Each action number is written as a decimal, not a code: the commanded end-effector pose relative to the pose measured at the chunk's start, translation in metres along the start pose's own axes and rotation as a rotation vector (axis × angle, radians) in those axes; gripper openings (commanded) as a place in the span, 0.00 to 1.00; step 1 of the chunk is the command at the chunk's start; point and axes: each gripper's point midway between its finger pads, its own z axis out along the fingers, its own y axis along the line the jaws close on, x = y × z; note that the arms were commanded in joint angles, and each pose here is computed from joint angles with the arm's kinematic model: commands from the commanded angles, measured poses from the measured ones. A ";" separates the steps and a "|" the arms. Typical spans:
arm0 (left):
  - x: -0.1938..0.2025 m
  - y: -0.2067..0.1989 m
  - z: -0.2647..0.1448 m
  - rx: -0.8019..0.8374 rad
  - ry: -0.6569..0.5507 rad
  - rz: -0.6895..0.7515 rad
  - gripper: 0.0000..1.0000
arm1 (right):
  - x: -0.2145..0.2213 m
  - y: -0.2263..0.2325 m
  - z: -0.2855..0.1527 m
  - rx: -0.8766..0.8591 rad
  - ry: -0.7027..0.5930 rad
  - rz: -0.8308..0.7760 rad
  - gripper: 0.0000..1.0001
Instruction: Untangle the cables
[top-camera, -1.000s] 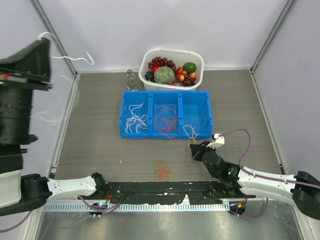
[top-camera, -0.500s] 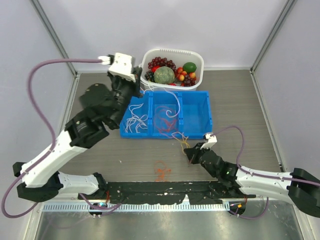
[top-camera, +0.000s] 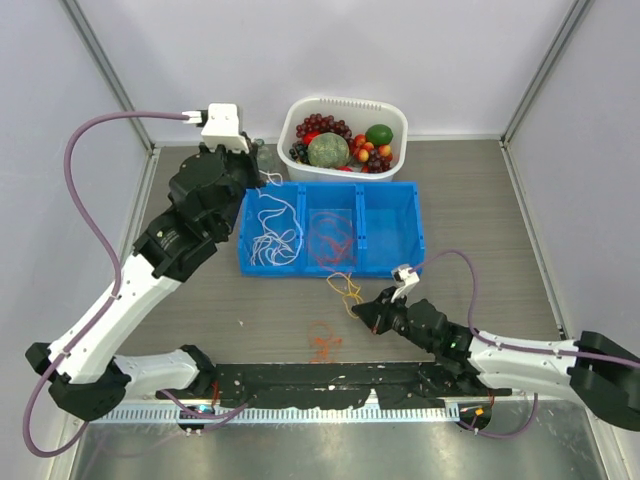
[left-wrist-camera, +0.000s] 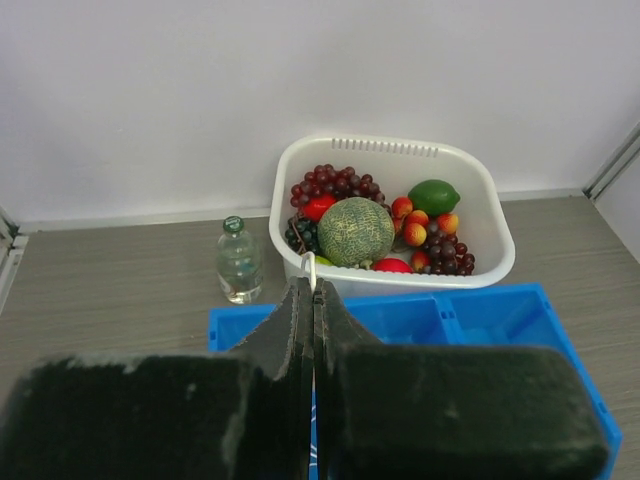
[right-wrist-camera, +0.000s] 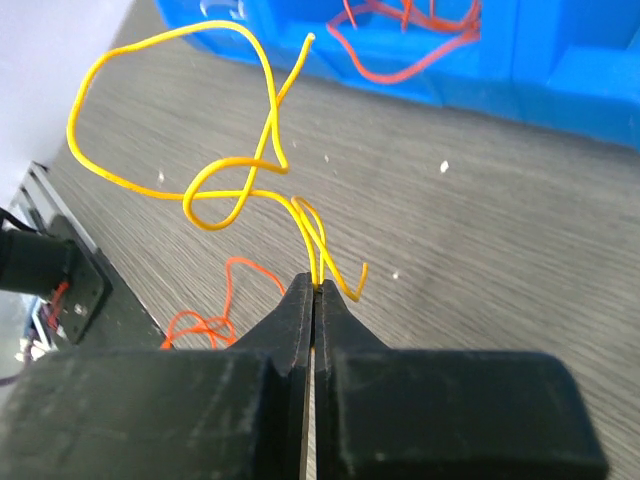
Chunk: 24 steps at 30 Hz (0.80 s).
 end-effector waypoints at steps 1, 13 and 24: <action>-0.014 0.015 -0.003 -0.022 -0.030 -0.077 0.00 | 0.028 -0.012 -0.003 -0.012 0.066 -0.023 0.01; -0.017 0.033 0.019 -0.043 -0.010 -0.092 0.00 | 0.030 -0.001 0.006 -0.039 0.097 -0.014 0.01; 0.110 0.051 0.050 -0.116 0.229 -0.222 0.00 | 0.028 -0.003 0.006 -0.018 0.095 -0.017 0.01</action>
